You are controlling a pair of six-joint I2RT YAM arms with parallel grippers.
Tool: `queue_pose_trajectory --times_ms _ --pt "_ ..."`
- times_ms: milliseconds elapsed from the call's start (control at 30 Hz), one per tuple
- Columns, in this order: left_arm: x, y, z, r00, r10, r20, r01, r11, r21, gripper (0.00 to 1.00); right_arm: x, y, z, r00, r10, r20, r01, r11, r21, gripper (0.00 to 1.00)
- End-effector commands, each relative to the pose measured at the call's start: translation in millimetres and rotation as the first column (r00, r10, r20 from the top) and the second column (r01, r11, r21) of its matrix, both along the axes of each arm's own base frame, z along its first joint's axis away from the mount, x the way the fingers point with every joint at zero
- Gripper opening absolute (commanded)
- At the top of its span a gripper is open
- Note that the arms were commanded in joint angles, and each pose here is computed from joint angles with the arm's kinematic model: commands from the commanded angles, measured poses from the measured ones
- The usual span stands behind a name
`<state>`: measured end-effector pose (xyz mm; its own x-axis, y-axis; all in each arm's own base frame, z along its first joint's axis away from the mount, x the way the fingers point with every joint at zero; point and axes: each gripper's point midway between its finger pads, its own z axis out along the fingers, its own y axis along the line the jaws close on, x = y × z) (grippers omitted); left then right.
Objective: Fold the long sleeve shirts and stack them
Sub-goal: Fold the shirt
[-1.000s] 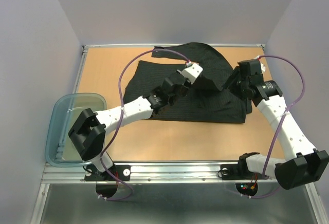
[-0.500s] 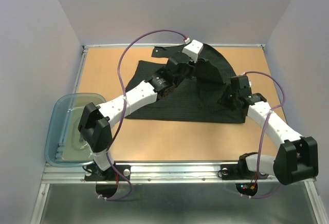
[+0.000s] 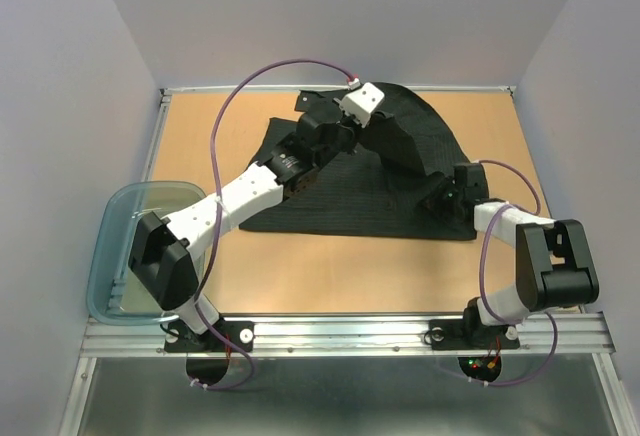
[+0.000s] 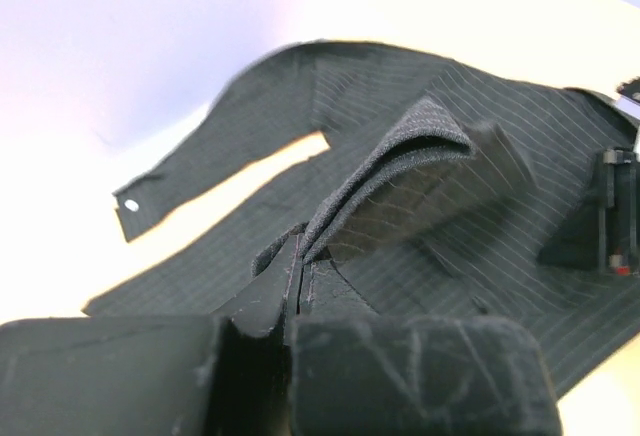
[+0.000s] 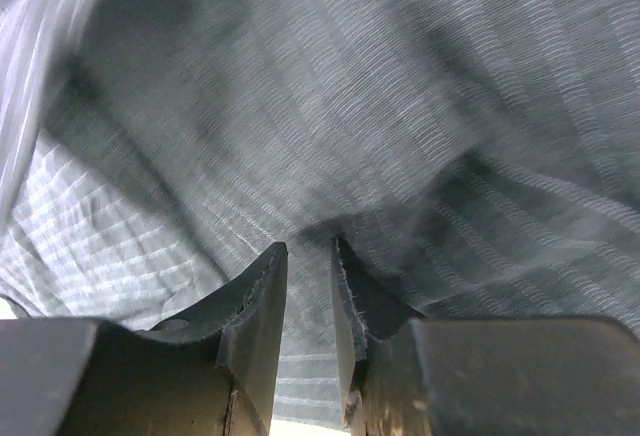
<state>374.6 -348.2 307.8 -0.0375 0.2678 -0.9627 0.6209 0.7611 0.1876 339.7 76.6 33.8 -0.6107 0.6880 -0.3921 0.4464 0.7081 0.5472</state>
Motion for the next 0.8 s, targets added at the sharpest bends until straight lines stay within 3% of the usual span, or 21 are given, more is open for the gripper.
queue_pose_trajectory --times_ms 0,333,433,767 --pt "-3.5 6.4 49.1 0.985 -0.068 0.160 0.073 0.997 -0.026 0.00 16.8 -9.1 8.9 0.993 -0.042 0.109 0.034 0.996 0.077 0.29" --pt "-22.8 13.5 59.2 0.917 -0.221 0.332 0.200 0.975 0.096 0.00 3.7 -20.8 1.3 0.992 -0.070 0.103 0.059 0.993 0.102 0.29" --pt "-25.8 26.9 44.9 0.907 -0.227 0.354 0.193 0.973 0.130 0.00 0.6 -23.1 2.2 0.991 -0.075 0.111 0.065 0.994 0.093 0.29" --pt "-19.9 69.5 -53.4 0.938 -0.223 0.266 0.126 0.933 0.337 0.00 -3.0 -30.4 12.3 0.983 -0.097 0.155 0.088 0.994 0.061 0.29"
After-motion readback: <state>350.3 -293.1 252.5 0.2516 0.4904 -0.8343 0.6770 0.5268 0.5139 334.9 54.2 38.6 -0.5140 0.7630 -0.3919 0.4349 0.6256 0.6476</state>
